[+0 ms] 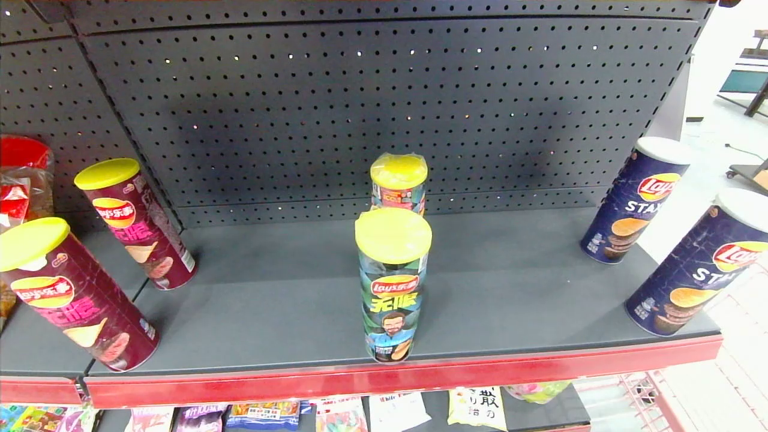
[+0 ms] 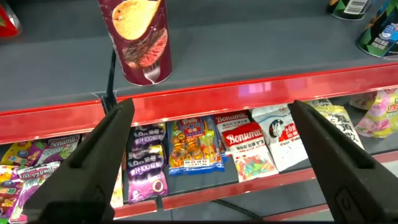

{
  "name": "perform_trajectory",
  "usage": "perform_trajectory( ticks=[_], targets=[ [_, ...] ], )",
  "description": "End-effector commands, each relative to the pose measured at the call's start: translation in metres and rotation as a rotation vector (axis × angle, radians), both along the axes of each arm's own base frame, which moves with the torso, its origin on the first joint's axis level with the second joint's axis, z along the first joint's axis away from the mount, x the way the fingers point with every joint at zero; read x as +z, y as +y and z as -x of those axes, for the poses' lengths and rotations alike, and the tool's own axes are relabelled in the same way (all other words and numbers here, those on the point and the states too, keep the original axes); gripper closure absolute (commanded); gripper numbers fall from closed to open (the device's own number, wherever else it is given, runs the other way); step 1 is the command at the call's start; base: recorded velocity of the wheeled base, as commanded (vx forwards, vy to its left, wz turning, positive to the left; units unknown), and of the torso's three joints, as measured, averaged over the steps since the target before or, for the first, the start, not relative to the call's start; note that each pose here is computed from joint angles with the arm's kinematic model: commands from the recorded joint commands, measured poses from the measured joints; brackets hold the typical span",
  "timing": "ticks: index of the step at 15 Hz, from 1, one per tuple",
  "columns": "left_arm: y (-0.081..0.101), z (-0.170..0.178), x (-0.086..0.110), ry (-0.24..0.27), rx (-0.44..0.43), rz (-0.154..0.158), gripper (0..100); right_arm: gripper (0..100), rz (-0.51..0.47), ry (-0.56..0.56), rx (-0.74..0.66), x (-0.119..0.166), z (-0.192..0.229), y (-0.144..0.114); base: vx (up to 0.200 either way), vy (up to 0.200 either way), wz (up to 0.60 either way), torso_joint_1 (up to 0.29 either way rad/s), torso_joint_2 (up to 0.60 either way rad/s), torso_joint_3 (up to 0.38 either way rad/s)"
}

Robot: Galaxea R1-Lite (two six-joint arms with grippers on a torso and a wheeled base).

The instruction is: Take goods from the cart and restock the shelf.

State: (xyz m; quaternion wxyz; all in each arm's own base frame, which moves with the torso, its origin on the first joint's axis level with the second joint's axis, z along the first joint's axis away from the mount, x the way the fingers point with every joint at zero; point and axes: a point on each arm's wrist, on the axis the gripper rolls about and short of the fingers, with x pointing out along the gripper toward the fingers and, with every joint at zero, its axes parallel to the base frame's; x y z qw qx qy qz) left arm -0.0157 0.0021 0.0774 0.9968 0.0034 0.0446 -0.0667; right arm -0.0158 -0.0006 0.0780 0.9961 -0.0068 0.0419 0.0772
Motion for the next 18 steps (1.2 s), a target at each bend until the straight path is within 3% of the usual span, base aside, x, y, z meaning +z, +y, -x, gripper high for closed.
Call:
perform_trajectory(
  ticks=[1,5,9,18],
  targets=[
    [0.0000,-0.0003,0.0001,0.004,0.000,0.000,0,0,-0.009,0.007,-0.053,0.0002,-0.0007,-0.0012,0.000,0.000,0.00,0.000,0.00,0.000],
    [0.0000,-0.0004,0.0001,0.006,0.000,0.000,0,0,-0.002,0.005,-0.133,0.0000,-0.0003,0.0003,0.000,0.000,0.00,0.000,0.00,0.000],
    [0.0000,-0.0003,0.0001,0.004,0.000,-0.001,0,0,-0.007,-0.087,-0.141,-0.0016,0.0067,0.0007,0.000,0.000,0.00,0.000,0.00,0.000],
    [0.0000,-0.0003,0.0001,0.004,0.000,-0.001,0,0,-0.010,-0.090,-0.145,-0.0017,0.0069,0.0007,0.000,0.000,0.00,0.000,0.00,0.000]
  ],
)
